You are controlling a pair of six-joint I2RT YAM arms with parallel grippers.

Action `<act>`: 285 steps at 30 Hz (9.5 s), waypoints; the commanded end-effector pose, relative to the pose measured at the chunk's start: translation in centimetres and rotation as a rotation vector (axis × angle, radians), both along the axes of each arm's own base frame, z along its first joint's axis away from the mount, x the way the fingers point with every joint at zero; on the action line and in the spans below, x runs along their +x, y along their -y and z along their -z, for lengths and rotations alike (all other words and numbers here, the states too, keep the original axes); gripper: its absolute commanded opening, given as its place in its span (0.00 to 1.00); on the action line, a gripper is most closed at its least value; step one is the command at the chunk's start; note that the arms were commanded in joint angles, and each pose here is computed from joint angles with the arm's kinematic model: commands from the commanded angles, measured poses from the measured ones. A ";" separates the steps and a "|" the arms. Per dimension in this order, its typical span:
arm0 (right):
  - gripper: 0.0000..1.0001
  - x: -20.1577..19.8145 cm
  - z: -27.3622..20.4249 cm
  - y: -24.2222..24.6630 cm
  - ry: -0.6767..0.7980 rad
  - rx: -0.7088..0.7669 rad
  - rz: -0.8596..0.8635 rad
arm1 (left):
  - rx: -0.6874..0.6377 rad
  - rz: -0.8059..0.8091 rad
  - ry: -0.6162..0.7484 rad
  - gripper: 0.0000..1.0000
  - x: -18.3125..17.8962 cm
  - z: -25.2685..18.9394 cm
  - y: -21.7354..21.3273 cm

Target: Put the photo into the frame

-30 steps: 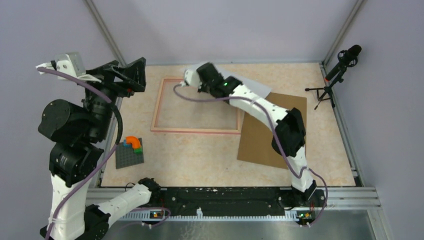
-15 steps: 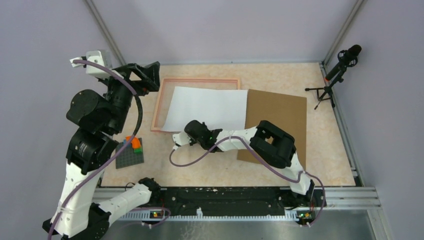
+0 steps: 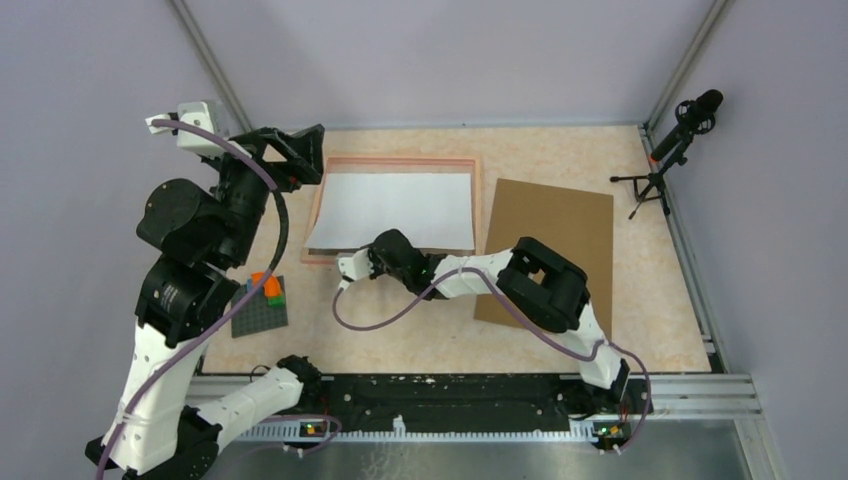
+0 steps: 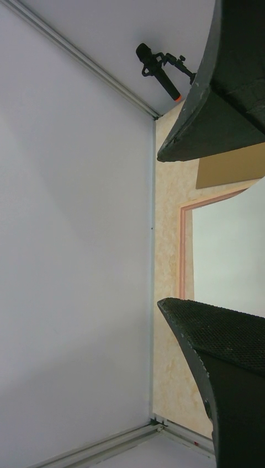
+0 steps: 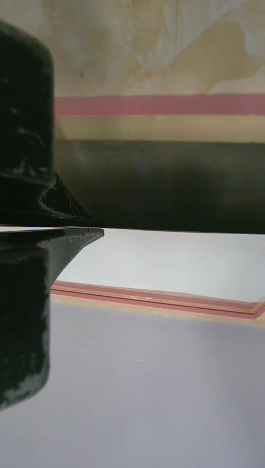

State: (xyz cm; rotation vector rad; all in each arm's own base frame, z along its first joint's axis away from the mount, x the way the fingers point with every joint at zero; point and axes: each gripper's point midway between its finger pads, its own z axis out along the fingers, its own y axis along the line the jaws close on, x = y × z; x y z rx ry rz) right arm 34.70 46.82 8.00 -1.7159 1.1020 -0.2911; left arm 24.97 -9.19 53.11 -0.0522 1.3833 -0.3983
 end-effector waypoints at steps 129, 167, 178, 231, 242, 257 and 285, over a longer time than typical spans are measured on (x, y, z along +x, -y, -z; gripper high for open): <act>0.99 -10.5 5.4 51.8 -0.786 1.514 2.032 | -0.188 0.666 -1.217 0.95 -3.9 41.3 30.1; 0.99 -11.1 6.2 48.2 -1.023 1.568 1.936 | -0.386 1.140 -0.965 0.72 -3.1 30.1 35.5; 0.99 -10.6 5.2 49.1 -0.943 1.567 1.925 | -0.407 1.051 -1.062 0.48 -1.6 31.9 34.0; 0.99 -6.0 -30.1 42.7 -0.935 1.955 1.388 | 0.701 0.629 -0.341 0.00 1.1 19.1 35.3; 0.89 -5.7 -23.2 45.0 -0.864 1.969 1.686 | 0.771 0.663 -0.303 0.00 -2.2 20.3 37.6; 0.34 -8.2 -18.2 46.3 -0.790 2.012 1.860 | 0.791 0.795 -0.292 0.17 -8.6 21.9 40.5; 0.00 -9.9 -36.2 34.3 -0.881 1.562 0.343 | 0.311 -0.322 -0.627 0.99 13.0 23.2 -2.7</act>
